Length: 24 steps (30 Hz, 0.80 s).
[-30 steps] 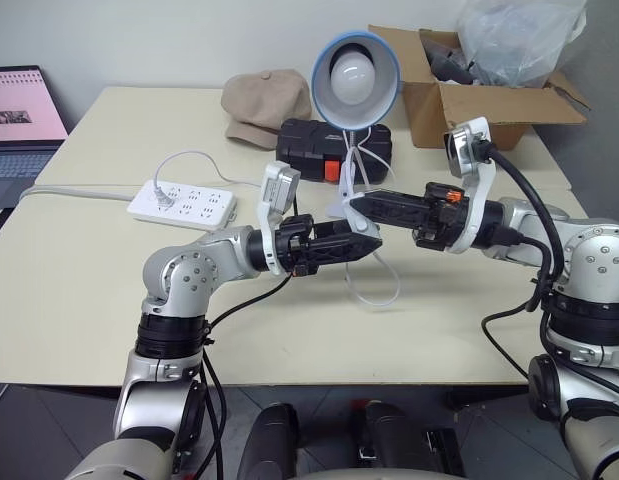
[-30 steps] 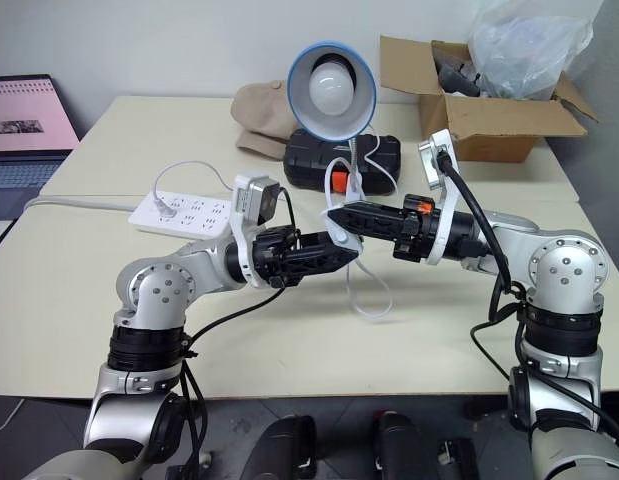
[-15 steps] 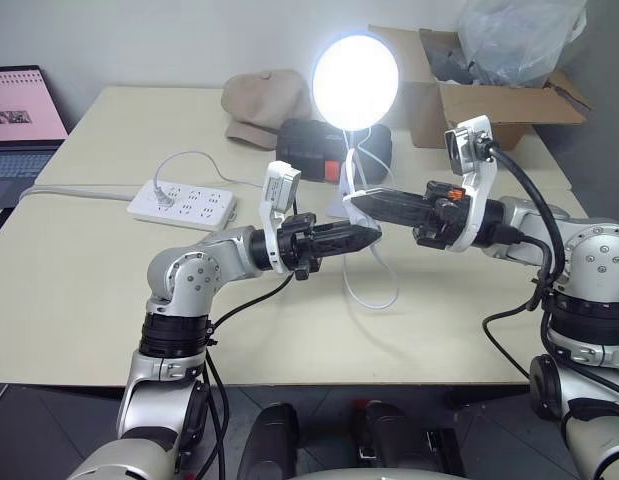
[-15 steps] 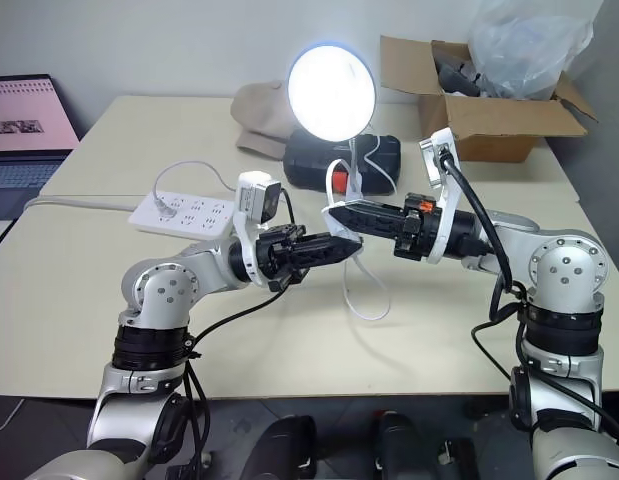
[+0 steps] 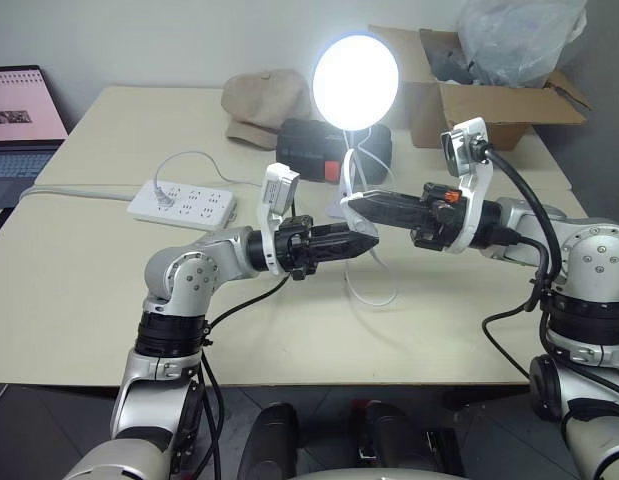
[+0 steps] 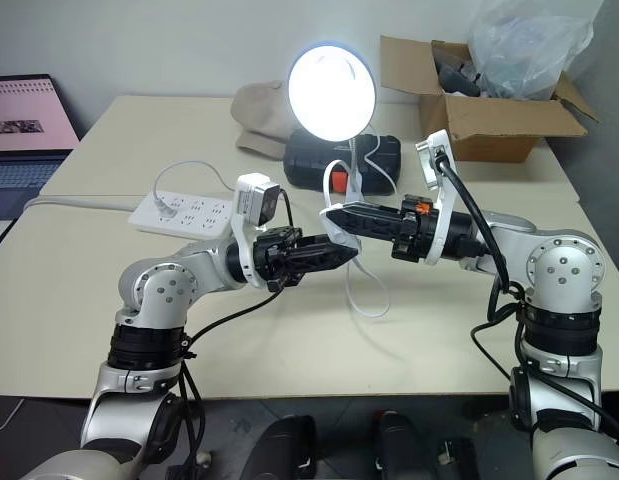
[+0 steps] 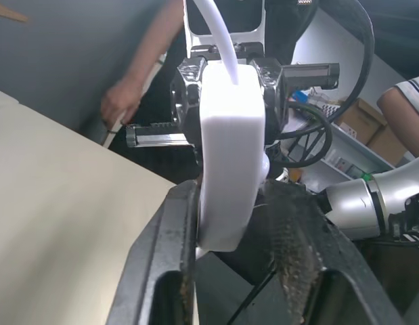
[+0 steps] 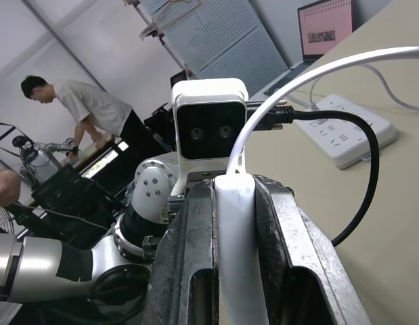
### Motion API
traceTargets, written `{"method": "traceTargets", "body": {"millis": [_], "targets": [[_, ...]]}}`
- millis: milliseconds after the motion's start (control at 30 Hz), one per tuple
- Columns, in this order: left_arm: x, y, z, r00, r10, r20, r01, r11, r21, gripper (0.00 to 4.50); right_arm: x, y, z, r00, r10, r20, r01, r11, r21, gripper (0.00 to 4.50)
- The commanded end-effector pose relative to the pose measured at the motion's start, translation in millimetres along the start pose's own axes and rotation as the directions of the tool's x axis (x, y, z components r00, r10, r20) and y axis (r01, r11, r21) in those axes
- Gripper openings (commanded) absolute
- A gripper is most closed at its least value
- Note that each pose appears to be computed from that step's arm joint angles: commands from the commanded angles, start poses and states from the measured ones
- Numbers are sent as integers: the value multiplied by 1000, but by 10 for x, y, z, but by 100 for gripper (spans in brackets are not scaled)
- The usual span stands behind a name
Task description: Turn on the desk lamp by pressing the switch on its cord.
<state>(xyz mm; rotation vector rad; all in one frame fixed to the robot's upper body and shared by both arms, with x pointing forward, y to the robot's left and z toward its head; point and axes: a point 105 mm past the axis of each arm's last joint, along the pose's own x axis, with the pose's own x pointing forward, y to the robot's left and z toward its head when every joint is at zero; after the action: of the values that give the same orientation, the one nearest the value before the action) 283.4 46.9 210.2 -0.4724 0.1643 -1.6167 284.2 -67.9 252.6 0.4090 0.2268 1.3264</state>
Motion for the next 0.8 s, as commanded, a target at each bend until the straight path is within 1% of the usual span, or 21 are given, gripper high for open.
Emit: {"method": "traceTargets", "body": {"millis": [33, 100, 133, 200, 267, 333, 400, 433, 500, 600, 700, 733, 800], "targets": [[-15, -80, 19, 999, -28, -16, 29, 999, 39, 253, -26, 66, 83, 999, 15, 36, -13, 999, -36, 39], [-46, -41, 20, 1000, 14, -25, -12, 996, 91, 283, -30, 43, 70, 999, 4, 44, -2, 1000, -30, 39], [-59, -26, 26, 999, 30, -27, -27, 994, 109, 310, -28, 34, 68, 999, -1, 47, 2, 1000, -28, 39], [-125, 43, 2, 989, 112, -92, -86, 965, 247, 341, -50, -27, 57, 998, -35, 60, 36, 999, -14, 39], [-235, 110, -6, 963, 213, -163, -128, 899, 418, 345, -95, -132, 42, 991, -97, 87, 97, 995, 11, 39], [-302, 128, 0, 948, 252, -193, -128, 861, 493, 345, -124, -197, 33, 985, -138, 106, 136, 990, 29, 39], [-434, 123, -30, 916, 311, -255, -110, 804, 585, 345, -152, -353, -66, 968, -230, 102, 223, 972, 73, 39], [-478, 112, -47, 903, 326, -279, -96, 788, 608, 345, -161, -411, -109, 960, -264, 97, 256, 963, 88, 39], [-542, 69, -83, 892, 337, -301, -90, 785, 613, 345, -156, -569, -210, 932, -353, 78, 342, 932, 121, 39], [-645, -26, -240, 864, 322, -387, -42, 813, 581, 345, -124, -847, -377, 867, -499, 18, 490, 857, 160, 39], [-717, -74, -352, 832, 319, -454, -5, 823, 568, 345, -128, -1072, -479, 796, -605, -25, 598, 780, 181, 39], [-736, -60, -356, 826, 333, -454, -14, 818, 575, 345, -133, -1158, -498, 770, -638, -30, 630, 751, 196, 39], [-759, -28, -349, 821, 358, -446, -34, 809, 587, 345, -113, -1243, -517, 750, -660, -31, 650, 729, 216, 39]]}}
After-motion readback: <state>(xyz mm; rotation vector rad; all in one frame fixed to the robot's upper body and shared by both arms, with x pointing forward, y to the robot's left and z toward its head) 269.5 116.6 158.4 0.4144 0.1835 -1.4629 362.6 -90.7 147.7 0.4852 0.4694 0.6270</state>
